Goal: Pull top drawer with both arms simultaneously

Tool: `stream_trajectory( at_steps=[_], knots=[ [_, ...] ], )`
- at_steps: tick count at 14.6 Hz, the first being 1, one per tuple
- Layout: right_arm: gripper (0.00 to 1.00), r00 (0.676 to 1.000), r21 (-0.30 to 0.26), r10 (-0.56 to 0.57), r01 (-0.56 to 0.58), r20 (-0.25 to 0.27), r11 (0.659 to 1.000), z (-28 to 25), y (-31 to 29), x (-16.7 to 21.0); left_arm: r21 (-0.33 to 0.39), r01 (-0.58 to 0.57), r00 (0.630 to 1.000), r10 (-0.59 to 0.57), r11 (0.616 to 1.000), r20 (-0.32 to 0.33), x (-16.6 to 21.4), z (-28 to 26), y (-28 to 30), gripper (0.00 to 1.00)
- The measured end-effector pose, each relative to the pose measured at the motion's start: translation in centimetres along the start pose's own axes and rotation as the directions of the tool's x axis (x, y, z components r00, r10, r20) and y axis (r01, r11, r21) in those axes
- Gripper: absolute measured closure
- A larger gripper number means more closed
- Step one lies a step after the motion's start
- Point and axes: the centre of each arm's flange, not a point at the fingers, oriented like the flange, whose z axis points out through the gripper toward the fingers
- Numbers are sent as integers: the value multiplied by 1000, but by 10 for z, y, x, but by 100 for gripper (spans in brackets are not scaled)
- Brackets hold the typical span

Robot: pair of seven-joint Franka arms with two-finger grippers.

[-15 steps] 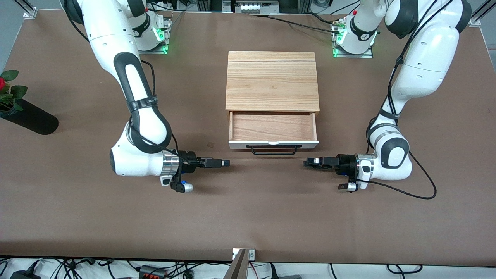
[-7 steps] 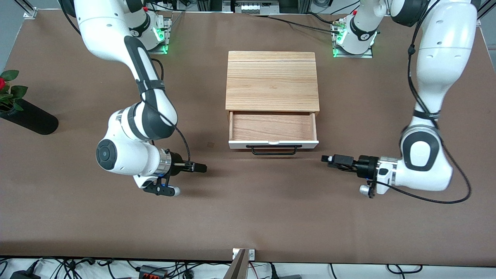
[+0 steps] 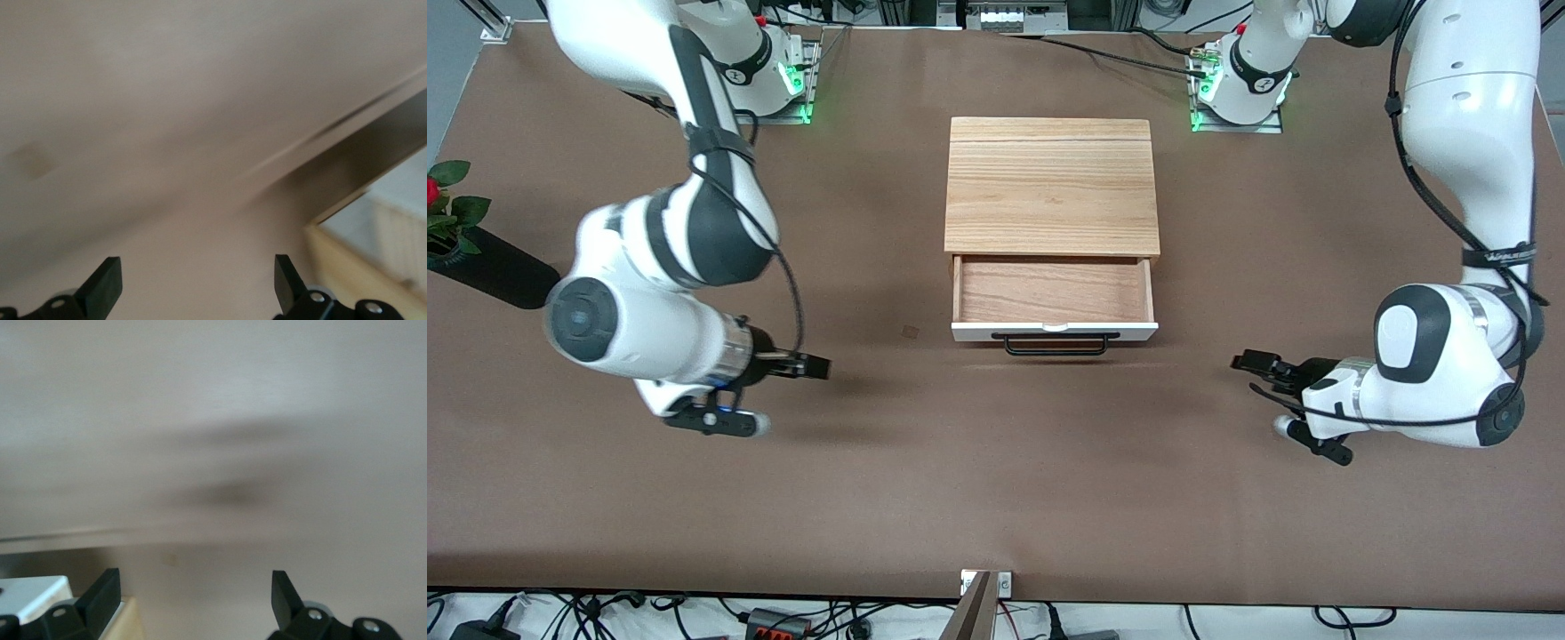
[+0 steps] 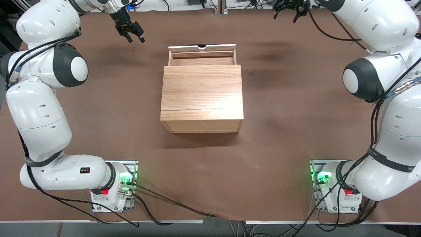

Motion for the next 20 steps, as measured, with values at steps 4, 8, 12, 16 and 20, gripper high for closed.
stream_trajectory(
  at_steps=[4, 8, 12, 16, 20],
  knots=[
    [0, 999, -80, 38, -38, -5, 996, -32, 32, -1, 198, 56, 991, -78, 979, 104, -28, -59, 38, 0],
    [0, 997, -166, 74, -72, 6, 983, -38, 58, 0, 240, 215, 970, -234, 947, 57, -75, -139, 80, 0],
    [0, 993, -179, 114, -115, -15, 977, -58, 83, 2, 259, 248, 968, -247, 933, -38, -121, -208, 111, 0],
    [0, 989, -141, 138, -144, -53, 979, -98, 115, -3, 275, 287, 956, -259, 918, -135, -157, -242, 131, 0],
    [0, 999, -91, 48, -50, -21, 995, -105, 126, -23, 278, 372, 903, -275, 886, -331, -180, -228, 130, 0]
  ],
)
